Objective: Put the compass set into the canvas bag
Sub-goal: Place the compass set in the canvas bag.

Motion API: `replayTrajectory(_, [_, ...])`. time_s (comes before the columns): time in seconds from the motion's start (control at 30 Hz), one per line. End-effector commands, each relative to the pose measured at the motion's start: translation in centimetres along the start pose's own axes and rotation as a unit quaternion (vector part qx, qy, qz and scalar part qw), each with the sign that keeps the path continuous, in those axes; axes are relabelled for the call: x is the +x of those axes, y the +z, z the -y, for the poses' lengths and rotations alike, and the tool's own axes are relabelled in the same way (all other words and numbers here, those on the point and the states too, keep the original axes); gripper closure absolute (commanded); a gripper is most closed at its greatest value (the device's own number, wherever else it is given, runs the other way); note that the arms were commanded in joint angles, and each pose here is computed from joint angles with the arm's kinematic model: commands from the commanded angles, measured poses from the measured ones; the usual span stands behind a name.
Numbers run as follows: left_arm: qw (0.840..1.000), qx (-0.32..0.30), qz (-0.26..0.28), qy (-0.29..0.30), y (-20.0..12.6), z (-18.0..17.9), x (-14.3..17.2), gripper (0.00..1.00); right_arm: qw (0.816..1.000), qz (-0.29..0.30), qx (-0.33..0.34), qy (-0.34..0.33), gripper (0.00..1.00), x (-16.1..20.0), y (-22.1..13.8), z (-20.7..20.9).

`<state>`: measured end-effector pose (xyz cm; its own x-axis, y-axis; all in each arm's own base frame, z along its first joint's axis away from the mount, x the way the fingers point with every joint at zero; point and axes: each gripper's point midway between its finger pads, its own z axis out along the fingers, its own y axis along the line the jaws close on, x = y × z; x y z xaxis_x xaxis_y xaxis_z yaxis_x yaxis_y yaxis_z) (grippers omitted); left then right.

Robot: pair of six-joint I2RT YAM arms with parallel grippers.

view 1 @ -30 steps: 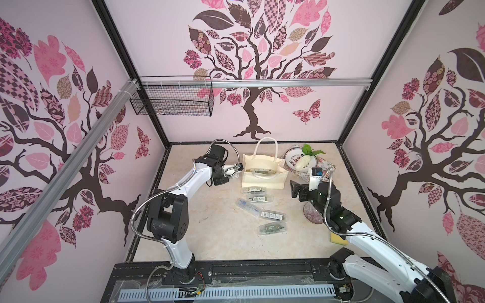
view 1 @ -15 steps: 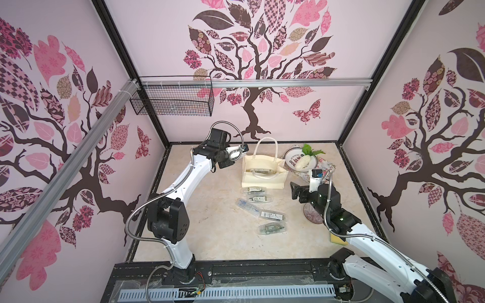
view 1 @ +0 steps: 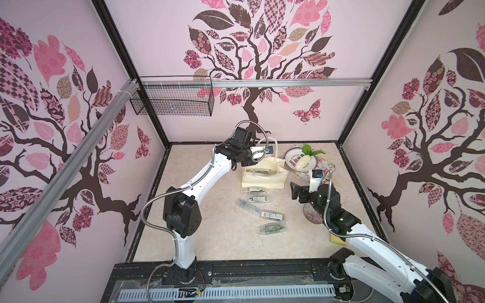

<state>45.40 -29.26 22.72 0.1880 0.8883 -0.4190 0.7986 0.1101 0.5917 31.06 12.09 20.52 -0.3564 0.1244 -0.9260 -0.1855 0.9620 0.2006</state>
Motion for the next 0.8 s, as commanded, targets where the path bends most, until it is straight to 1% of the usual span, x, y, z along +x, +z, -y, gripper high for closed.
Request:
replayTrajectory(0.0, [1.0,0.002,0.01,0.012,1.2,-0.3,-0.9,0.51,1.0,0.012,-0.003,0.001,0.0,-0.6,-0.2,-0.2])
replayTrajectory(0.13, [1.0,0.026,0.004,0.008,3.3,1.0,-0.3,0.51,1.0,0.01,-0.003,0.002,0.0,-0.4,0.0,-0.1])
replayTrajectory(0.47, [0.997,0.074,-0.012,0.008,7.4,3.7,1.2,0.5,1.0,0.007,0.001,-0.002,0.0,-0.2,0.0,0.0])
replayTrajectory(0.6, [0.996,0.089,-0.025,0.004,8.8,4.7,2.1,0.5,1.0,0.008,0.0,0.0,0.0,-0.3,-0.1,0.0])
replayTrajectory(0.77, [0.995,0.092,-0.033,0.002,9.8,5.2,2.7,0.49,1.0,0.011,0.0,0.002,0.0,-0.5,-0.4,0.0])
